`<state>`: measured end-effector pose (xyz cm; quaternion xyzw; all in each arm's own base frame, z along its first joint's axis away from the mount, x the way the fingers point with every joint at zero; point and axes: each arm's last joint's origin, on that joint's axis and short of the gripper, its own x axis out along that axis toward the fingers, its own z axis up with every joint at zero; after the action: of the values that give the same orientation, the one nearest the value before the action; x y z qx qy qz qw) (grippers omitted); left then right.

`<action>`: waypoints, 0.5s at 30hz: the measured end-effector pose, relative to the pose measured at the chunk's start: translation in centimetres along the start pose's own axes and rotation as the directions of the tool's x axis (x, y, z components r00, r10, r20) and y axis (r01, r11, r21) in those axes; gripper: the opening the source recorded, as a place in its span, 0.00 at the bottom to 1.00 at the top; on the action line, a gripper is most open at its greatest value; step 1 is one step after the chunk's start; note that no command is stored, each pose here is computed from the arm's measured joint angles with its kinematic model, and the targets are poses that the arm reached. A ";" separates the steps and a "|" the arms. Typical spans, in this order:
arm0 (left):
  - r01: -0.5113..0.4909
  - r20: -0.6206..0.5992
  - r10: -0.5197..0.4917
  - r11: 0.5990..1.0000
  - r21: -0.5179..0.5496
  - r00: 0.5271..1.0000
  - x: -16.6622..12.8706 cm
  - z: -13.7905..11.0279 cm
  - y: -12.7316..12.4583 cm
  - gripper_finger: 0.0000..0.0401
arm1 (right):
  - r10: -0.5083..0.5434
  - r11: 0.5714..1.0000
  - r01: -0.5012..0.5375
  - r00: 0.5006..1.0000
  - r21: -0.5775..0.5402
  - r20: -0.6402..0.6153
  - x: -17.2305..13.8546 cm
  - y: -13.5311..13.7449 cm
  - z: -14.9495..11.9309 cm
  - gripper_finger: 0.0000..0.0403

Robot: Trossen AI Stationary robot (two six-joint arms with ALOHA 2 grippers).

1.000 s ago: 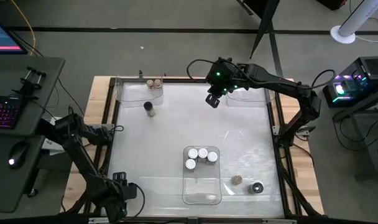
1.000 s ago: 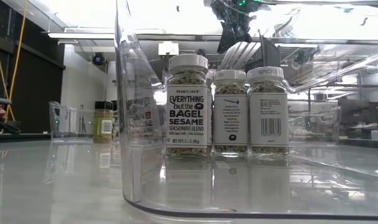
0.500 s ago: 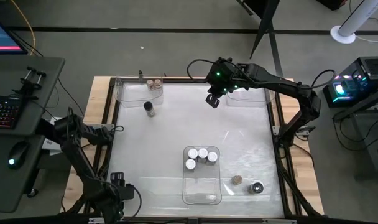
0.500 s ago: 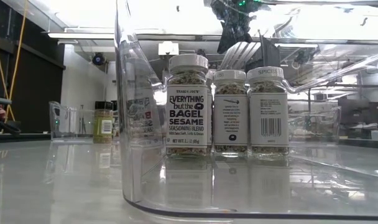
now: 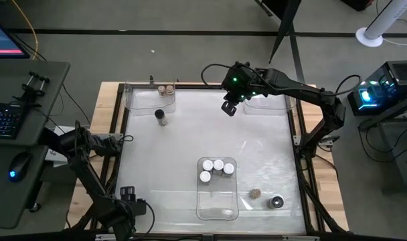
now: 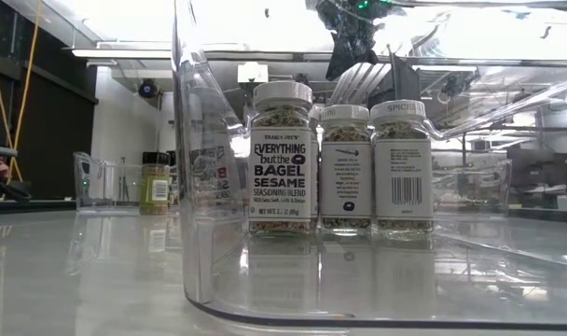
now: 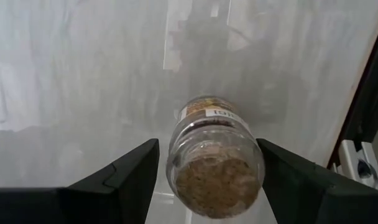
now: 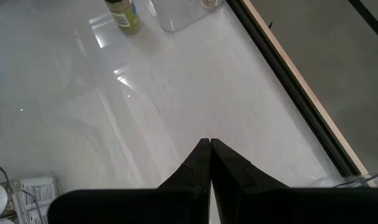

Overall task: Sort spices by type
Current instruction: Put the left brown seasoning bottle into the top left transparent bin

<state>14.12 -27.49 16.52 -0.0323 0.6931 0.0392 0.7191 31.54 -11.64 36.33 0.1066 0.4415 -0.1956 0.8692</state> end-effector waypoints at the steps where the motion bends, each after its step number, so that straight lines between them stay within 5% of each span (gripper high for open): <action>1: -0.001 -0.001 0.001 1.000 0.000 1.000 0.0 0.0 0.0 0.62 | 0.000 1.000 0.000 1.000 0.000 0.000 0.0 0.0 0.0 0.00; 7: -0.002 0.009 0.002 1.000 -0.005 1.000 0.0 0.1 0.0 0.59 | 0.000 1.000 0.000 1.000 0.000 0.000 0.0 0.0 0.0 0.00; 15: -0.001 0.021 0.001 0.999 -0.033 1.000 -0.2 0.3 0.1 0.36 | 0.000 1.000 0.000 1.000 -0.003 0.000 0.0 0.0 0.0 0.00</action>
<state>14.37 -27.34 16.74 -0.0434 0.6848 0.0514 0.7256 31.54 -11.64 36.33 0.1053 0.4418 -0.1950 0.8693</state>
